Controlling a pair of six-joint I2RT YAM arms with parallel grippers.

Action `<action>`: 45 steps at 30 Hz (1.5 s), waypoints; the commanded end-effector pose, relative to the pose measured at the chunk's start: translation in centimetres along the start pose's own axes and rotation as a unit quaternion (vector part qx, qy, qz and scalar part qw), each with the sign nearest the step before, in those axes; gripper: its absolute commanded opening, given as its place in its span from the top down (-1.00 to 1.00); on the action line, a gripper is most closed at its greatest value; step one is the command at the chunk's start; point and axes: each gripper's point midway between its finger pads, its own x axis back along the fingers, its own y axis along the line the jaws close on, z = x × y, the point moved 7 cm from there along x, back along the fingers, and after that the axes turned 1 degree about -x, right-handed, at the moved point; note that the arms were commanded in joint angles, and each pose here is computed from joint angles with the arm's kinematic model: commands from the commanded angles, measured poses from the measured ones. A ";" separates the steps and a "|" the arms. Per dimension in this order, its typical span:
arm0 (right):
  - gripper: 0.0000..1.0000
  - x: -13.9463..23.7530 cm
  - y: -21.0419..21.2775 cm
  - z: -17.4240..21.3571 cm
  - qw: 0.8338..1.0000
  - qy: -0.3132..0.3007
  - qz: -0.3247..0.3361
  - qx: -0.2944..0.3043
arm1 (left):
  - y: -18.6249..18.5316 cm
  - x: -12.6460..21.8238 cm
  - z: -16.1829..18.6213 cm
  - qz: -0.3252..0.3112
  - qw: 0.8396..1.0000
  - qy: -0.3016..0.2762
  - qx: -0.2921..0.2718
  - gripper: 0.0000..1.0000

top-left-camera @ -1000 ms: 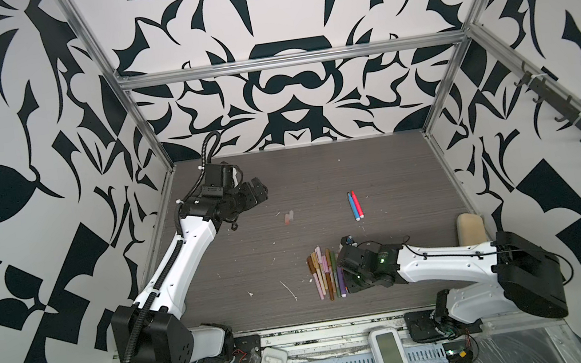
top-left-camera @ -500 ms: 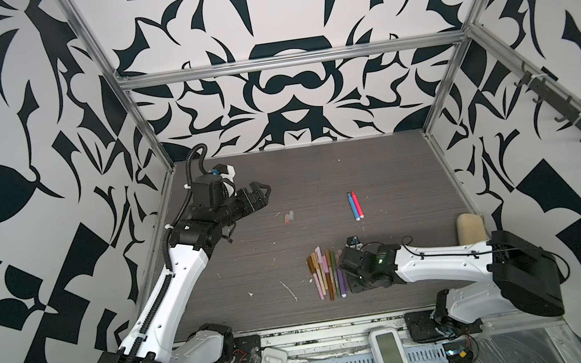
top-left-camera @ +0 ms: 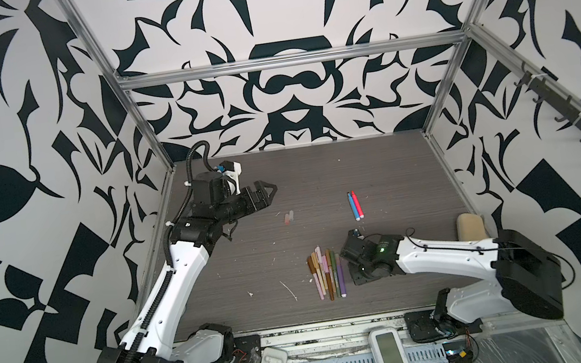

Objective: Open the pen caps
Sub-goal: 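Grasp the orange highlighter body with the right gripper and lift it, then bring the orange highlighter cap to the left gripper while the left gripper closes on it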

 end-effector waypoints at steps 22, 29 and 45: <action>1.00 11.2 6.8 -8.4 0.955 -0.125 -0.246 0.106 | -1.4 -5.6 1.7 0.169 0.973 0.091 0.125 -0.68; 1.00 12.6 8.6 -9.6 0.945 -0.121 -0.285 0.108 | -2.3 -7.9 3.3 0.160 0.970 0.133 0.129 -0.46; 1.00 13.1 9.2 -10.3 0.942 -0.128 -0.289 0.109 | -4.1 -8.8 4.4 0.169 0.966 0.164 0.107 -0.09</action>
